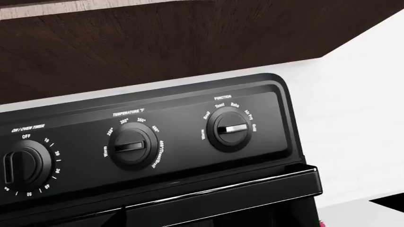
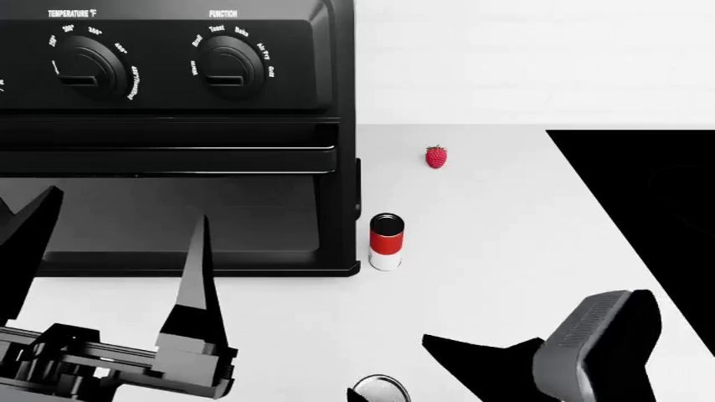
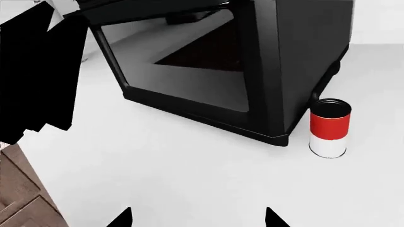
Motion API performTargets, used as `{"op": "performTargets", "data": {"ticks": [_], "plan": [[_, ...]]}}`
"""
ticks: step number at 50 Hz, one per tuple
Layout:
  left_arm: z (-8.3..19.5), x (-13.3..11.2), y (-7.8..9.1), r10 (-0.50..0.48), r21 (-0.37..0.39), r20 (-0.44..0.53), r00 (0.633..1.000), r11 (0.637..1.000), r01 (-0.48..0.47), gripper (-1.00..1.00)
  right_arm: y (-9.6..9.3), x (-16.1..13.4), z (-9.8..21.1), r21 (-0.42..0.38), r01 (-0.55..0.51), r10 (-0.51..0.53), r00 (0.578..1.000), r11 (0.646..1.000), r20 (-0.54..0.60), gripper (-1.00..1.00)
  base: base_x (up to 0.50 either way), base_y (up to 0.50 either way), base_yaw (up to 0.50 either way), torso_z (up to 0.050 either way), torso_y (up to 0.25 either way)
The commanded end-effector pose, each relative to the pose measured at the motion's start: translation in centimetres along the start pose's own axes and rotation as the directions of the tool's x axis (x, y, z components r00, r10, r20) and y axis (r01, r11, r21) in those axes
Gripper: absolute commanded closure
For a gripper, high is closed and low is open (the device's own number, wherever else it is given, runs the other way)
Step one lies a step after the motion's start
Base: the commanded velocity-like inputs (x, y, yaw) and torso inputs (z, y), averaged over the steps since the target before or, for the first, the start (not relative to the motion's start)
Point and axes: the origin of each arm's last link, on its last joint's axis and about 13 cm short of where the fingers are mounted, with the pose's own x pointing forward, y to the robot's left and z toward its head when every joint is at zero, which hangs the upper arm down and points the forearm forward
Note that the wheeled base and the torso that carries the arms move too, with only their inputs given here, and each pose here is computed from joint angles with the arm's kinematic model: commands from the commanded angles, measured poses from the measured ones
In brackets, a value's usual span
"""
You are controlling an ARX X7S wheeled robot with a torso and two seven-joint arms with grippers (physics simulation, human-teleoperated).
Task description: Pick the cans from the counter and place them in their designated side in the cabinet.
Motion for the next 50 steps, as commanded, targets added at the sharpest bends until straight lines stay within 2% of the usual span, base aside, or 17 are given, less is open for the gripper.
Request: {"op": "performTargets", "data": {"ticks": [1,6,22,39,50], "plan": [[-0.1,-0.1,-0.1,0.003,-0.005,-0.005,1.000,1.000,-0.003,-1.00,0.0,0.3,-0.8,-0.059,0.015,-0.022,0.992,0.998,-0.127,-1.00,0.00,0.00,0.00,0.000,0.000],[-0.1,-0.1,-0.1,0.004,-0.008,-0.007,1.000,1.000,-0.005,-1.00,-0.3,0.3,-1.3,-0.078,0.027,-0.041,0.982,0.997,-0.187,-1.00,0.00,0.00,0.00,0.000,0.000],[0.1,0.3,-0.3,-0.009,-0.008,-0.001,1.000,1.000,0.009,-1.00,-1.2,-0.1,-1.4,-0.086,0.078,-0.095,0.973,0.993,-0.210,-1.00,0.00,0.00,0.00,0.000,0.000],[0.0,0.1,-0.2,-0.008,-0.013,0.011,1.000,1.000,0.008,-1.00,-0.5,-0.1,-2.4,-0.086,0.021,-0.045,0.960,0.996,-0.277,-1.00,0.00,0.00,0.00,0.000,0.000],[-0.1,-0.1,-0.3,-0.004,-0.023,0.010,1.000,1.000,0.004,-1.00,-0.8,0.2,-1.9,-0.106,0.037,-0.066,0.957,0.994,-0.283,-1.00,0.00,0.00,0.00,0.000,0.000]]}}
